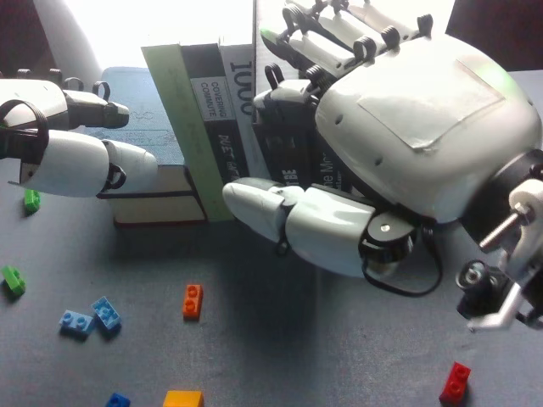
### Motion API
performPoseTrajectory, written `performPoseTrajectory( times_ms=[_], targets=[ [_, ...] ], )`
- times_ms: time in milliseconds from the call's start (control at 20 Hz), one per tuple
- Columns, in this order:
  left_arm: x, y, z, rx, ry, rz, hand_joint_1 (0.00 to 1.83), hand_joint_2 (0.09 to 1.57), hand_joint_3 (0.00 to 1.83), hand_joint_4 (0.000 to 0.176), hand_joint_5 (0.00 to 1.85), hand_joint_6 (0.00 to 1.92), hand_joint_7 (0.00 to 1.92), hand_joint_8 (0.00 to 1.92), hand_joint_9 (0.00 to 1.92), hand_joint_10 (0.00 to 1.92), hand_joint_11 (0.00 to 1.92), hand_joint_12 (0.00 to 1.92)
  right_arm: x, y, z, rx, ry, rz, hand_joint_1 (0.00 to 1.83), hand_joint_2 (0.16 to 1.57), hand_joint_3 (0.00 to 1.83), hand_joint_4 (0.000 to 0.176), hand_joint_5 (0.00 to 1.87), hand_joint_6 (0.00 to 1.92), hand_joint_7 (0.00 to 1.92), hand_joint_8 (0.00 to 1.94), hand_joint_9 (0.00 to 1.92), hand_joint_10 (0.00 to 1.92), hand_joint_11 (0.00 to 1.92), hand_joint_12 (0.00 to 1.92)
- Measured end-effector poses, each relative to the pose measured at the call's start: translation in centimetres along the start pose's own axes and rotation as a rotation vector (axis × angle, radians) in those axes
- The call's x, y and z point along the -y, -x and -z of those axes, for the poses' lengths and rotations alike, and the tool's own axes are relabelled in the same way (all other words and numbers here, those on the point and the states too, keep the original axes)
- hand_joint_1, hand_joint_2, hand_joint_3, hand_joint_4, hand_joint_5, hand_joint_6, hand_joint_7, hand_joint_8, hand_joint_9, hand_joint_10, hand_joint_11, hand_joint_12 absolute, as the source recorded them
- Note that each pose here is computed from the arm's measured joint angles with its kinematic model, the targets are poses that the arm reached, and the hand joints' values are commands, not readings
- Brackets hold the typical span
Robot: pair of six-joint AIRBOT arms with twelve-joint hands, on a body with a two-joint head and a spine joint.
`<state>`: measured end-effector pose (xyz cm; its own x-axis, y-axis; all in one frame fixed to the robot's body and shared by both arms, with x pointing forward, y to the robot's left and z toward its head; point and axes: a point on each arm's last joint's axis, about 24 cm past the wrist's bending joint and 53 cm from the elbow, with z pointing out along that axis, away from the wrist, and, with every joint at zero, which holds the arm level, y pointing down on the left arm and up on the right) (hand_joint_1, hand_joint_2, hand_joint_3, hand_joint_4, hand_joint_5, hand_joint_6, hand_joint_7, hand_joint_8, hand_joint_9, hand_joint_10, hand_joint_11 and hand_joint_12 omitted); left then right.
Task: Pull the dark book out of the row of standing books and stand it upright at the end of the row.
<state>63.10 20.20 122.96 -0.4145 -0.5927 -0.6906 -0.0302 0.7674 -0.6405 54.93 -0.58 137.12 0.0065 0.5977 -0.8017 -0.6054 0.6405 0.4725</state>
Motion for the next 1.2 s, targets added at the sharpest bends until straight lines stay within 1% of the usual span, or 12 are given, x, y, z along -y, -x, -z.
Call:
performPoseTrajectory(
  times_ms=[200,300,400,500,550,600,750,800,1000,1100,1200],
  targets=[
    [0.0,0.0,0.0,0.000,0.000,0.000,0.03,1.29,0.00,0.017,0.13,0.00,0.12,0.00,0.16,0.00,0.00,0.75,-0.7,-0.8,1.1,-0.041,-0.009,-0.009,0.00,1.20,0.00,0.000,0.69,0.08,0.15,0.01,0.00,0.00,0.00,0.00],
    [0.0,0.0,0.0,0.000,0.000,0.001,0.02,1.29,0.00,0.021,0.13,0.00,0.12,0.00,0.16,0.00,0.00,0.75,-1.2,-1.4,1.9,-0.069,-0.002,-0.011,0.00,1.21,0.00,0.000,0.68,0.08,0.14,0.00,0.00,0.00,0.00,0.00],
    [0.0,0.0,0.0,0.000,0.000,0.000,0.02,1.29,0.00,0.023,0.13,0.00,0.11,0.00,0.16,0.00,0.00,0.75,-2.0,-2.5,2.8,-0.104,0.011,0.004,0.00,1.21,0.00,0.000,0.68,0.08,0.17,0.02,0.00,0.00,0.00,0.00],
    [0.0,0.0,0.0,-0.001,-0.001,-0.001,0.04,1.29,0.00,0.016,0.14,0.01,0.12,0.00,0.17,0.00,0.00,0.76,-2.7,-3.5,3.7,-0.142,0.024,0.003,0.00,1.21,0.00,0.000,0.68,0.08,0.16,0.01,0.00,0.00,0.00,0.00],
    [0.0,0.0,0.0,-0.001,0.001,0.000,0.01,1.29,0.00,0.021,0.13,0.00,0.12,0.00,0.16,0.00,0.00,0.75,-3.0,-4.0,4.1,-0.160,0.025,0.005,0.00,1.21,0.00,0.000,0.69,0.08,0.16,0.01,0.00,0.00,0.00,0.00],
    [0.0,0.0,0.0,-0.001,0.001,0.000,0.04,1.29,0.00,0.019,0.14,0.00,0.12,0.00,0.17,0.01,0.00,0.76,-3.2,-4.3,4.4,-0.173,0.025,0.007,0.00,1.21,0.00,0.000,0.69,0.08,0.16,0.01,0.00,0.00,0.00,0.00],
    [0.0,0.0,0.0,-0.001,0.000,0.000,0.04,1.29,0.00,0.017,0.15,0.01,0.13,0.00,0.17,0.00,0.00,0.78,-3.6,-5.1,5.2,-0.207,0.020,0.009,0.00,1.21,0.00,0.000,0.68,0.07,0.14,0.00,0.00,0.00,0.00,0.00],
    [0.0,0.0,0.0,-0.001,0.000,0.000,0.02,1.29,0.00,0.020,0.14,0.00,0.11,0.00,0.15,0.00,0.00,0.77,-3.8,-5.5,5.6,-0.221,0.023,0.012,0.00,1.21,0.00,0.000,0.68,0.07,0.13,0.00,0.00,0.00,0.00,0.00],
    [0.0,0.0,0.0,-0.001,0.000,0.000,0.04,1.29,0.00,0.016,0.14,0.00,0.12,0.00,0.17,0.00,0.00,0.76,-4.6,-6.5,6.4,-0.262,0.047,0.007,0.00,1.21,0.00,0.000,0.68,0.07,0.14,0.01,0.00,0.00,0.00,0.00],
    [0.0,0.0,0.0,-0.001,0.000,0.000,0.01,1.30,0.00,0.019,0.14,0.01,0.12,0.00,0.17,0.00,0.00,0.76,-4.7,-7.1,6.6,-0.283,0.052,0.007,0.00,1.21,0.00,0.000,0.68,0.07,0.13,0.00,0.00,0.00,0.00,0.00],
    [0.0,0.0,0.0,-0.001,0.001,0.000,0.03,1.29,0.00,0.021,0.15,0.01,0.12,0.01,0.17,0.01,0.00,0.76,-4.7,-7.7,6.9,-0.302,0.059,0.011,0.00,1.21,0.00,0.000,0.66,0.06,0.13,0.00,0.00,0.00,0.00,0.00]
  ],
)
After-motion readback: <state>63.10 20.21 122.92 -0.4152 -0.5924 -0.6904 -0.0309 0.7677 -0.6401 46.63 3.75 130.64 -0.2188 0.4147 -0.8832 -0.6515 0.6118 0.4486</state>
